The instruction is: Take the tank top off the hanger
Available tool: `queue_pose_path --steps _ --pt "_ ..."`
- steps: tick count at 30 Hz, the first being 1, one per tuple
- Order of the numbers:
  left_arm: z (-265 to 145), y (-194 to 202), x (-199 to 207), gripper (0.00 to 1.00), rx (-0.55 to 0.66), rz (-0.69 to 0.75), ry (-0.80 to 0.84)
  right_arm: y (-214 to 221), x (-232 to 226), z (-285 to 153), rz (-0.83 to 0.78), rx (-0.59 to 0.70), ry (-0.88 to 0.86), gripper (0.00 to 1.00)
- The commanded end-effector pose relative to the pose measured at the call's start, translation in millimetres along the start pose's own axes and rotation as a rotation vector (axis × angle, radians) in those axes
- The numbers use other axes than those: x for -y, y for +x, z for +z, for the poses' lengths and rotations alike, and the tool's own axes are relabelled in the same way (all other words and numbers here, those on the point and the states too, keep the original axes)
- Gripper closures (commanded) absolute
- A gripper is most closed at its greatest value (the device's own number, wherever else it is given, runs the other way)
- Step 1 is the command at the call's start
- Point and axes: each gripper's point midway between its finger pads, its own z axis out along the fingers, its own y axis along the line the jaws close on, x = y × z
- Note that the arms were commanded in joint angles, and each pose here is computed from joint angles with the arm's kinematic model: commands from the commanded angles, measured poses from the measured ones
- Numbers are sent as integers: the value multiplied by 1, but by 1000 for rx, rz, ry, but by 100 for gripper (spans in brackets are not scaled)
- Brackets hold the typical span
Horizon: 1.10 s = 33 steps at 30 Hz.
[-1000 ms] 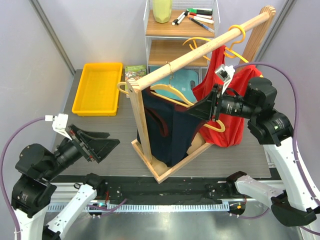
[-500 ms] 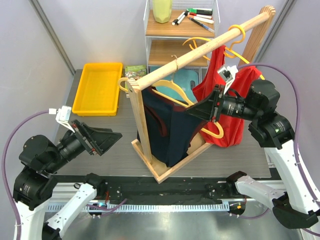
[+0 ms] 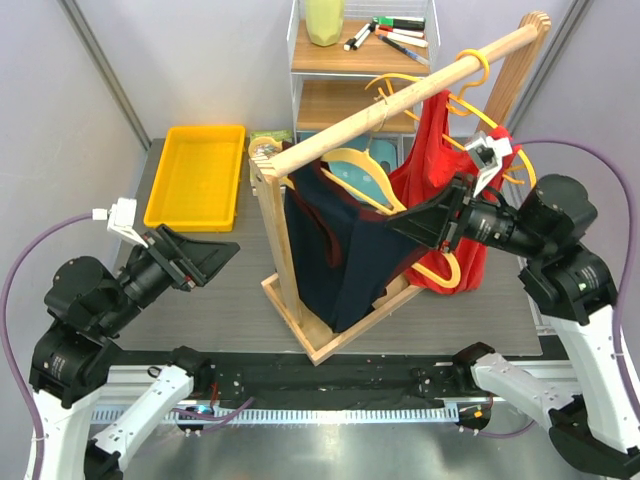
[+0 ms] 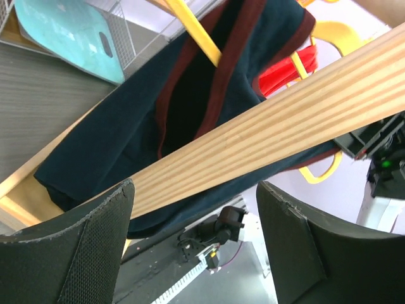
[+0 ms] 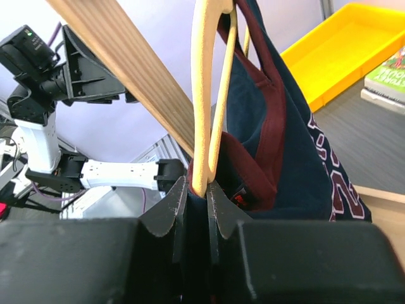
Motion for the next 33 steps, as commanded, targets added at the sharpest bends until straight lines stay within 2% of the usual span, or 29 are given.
queue_pose_path --steps 1,8,18,25,33 --pt "2 -20 25 24 59 -4 81 -34 -29 -20 -127 142 -34 99" --pt "15 -20 31 28 39 14 129 -2 -19 -31 -132 105 3 99" --pt "51 -31 26 34 40 50 109 35 6 -34 -90 79 68 99" --pt "86 -33 3 40 31 58 37 46 42 -3 -40 50 92 99" --pt "134 -40 -20 41 -12 46 8 22 58 42 -12 92 10 99"
